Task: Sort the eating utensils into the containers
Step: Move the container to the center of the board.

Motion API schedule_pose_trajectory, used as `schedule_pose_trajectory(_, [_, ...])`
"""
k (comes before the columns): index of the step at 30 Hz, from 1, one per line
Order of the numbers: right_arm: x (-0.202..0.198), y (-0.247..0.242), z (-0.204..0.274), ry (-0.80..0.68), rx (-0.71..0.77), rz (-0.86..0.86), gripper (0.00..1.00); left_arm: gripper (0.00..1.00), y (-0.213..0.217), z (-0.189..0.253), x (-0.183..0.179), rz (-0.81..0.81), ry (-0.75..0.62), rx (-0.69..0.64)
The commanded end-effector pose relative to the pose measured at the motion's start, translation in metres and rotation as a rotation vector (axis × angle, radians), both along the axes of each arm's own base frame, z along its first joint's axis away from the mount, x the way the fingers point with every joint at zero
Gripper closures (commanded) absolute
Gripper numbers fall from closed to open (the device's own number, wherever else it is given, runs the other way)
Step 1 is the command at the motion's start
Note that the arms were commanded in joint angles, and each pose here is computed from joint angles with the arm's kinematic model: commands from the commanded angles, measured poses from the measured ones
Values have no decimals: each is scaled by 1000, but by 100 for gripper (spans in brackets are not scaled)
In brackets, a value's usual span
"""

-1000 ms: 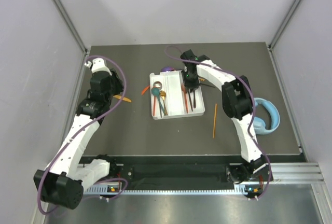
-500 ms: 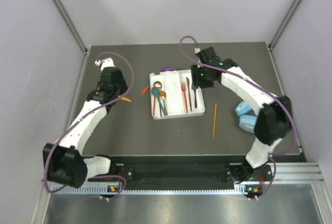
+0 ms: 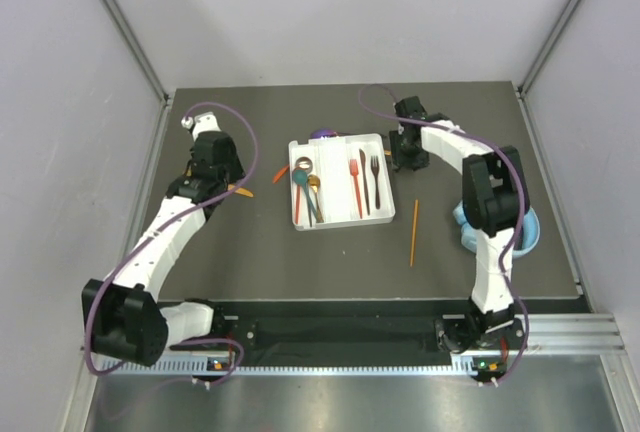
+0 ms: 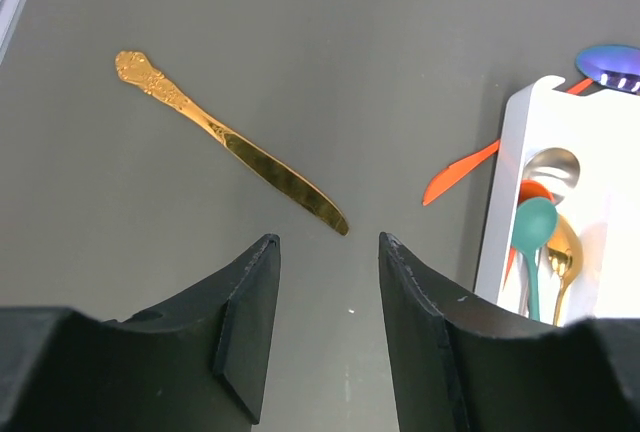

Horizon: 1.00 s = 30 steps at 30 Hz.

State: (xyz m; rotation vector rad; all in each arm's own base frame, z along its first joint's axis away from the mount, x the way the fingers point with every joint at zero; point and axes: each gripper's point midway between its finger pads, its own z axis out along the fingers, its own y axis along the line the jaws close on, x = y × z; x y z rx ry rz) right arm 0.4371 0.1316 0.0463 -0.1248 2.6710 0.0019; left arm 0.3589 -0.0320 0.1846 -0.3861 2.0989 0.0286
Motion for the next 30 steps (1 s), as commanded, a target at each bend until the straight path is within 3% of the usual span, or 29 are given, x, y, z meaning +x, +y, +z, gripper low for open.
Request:
schedule_pose_trajectory(1, [53,7,25,-122,7,10,49,51,7,8,7,26,-35,25])
schedule_pose_trajectory(7, [56,15,15,-128,63,27,49,47,-13,4,37,-30,-47,-33])
schedule_pose_trajectory(11, [44,15,-2,-87,66,35,49,53,-35,-49,68,-48,145,-84])
schedule_pose_trajectory(18, [31,27,12,-107,205,51,48,51,-99,-80,109,-259,186,-292])
schedule_pose_trajectory(21, [26,28,26,-130,257,53,48,53,-104,-95,108,-275,239,-284])
schedule_pose_trajectory(30, [22,43,43,-133,340,82,48,52,-120,-80,111,-359,185,-329])
